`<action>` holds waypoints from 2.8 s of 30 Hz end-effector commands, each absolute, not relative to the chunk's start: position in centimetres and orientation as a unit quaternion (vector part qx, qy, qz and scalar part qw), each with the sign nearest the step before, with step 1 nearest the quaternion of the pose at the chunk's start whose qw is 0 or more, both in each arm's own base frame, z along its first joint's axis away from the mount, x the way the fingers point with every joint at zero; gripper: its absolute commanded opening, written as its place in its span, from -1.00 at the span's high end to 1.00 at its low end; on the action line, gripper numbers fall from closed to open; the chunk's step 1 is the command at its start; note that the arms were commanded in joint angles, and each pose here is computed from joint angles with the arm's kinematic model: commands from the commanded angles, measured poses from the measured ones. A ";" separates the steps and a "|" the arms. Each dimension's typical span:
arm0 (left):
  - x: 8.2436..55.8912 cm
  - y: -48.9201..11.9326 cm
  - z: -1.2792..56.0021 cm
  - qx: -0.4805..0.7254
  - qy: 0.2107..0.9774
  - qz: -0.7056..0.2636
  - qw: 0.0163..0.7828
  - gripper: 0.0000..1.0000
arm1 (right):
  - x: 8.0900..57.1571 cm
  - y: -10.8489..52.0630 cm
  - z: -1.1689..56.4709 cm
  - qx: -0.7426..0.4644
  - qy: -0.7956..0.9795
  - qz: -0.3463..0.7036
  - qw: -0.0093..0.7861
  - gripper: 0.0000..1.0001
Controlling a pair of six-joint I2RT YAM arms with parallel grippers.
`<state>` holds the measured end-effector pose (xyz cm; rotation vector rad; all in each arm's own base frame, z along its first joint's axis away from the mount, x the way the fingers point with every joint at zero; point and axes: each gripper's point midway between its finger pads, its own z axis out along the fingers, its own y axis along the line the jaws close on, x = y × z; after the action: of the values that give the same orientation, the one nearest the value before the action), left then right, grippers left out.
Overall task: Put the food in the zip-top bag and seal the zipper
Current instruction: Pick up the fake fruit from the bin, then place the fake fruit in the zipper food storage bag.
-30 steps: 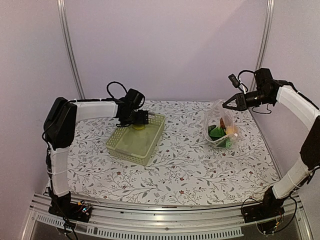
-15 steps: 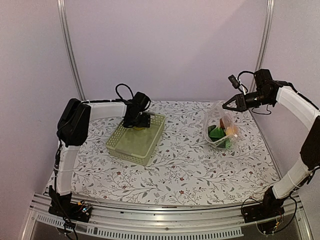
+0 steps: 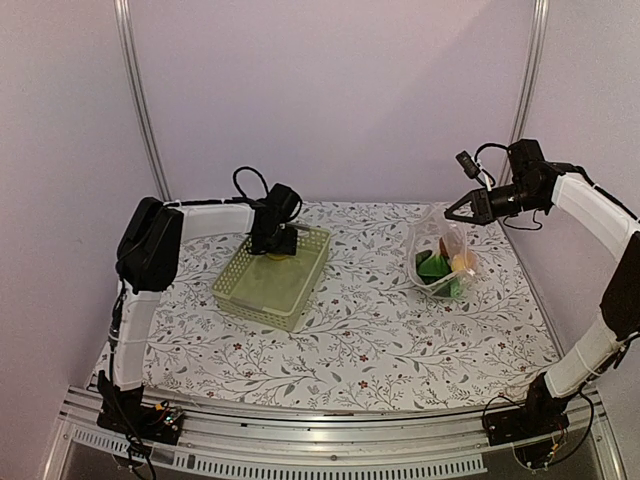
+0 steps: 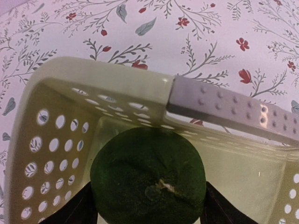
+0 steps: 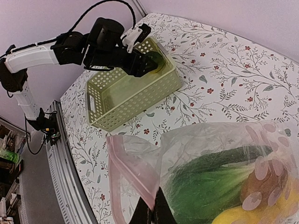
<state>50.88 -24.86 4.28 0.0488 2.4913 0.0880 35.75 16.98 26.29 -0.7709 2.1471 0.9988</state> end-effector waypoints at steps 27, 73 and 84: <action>34.6 -44.4 22.9 0.218 0.868 -0.129 0.428 -0.25 | 36.0 17.3 25.9 -0.297 0.818 0.376 0.318 1.00; 35.3 -58.6 20.8 0.230 0.822 -0.262 0.451 -0.24 | 34.4 18.0 28.9 -0.296 0.797 0.415 0.323 1.00; 36.0 -58.0 22.2 0.224 0.818 -0.254 0.464 -0.74 | 35.4 18.4 29.1 -0.294 0.794 0.428 0.316 1.00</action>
<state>35.06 -58.95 20.67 0.5663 2.0303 -0.6589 35.21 17.67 27.24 -0.7562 2.1359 1.0817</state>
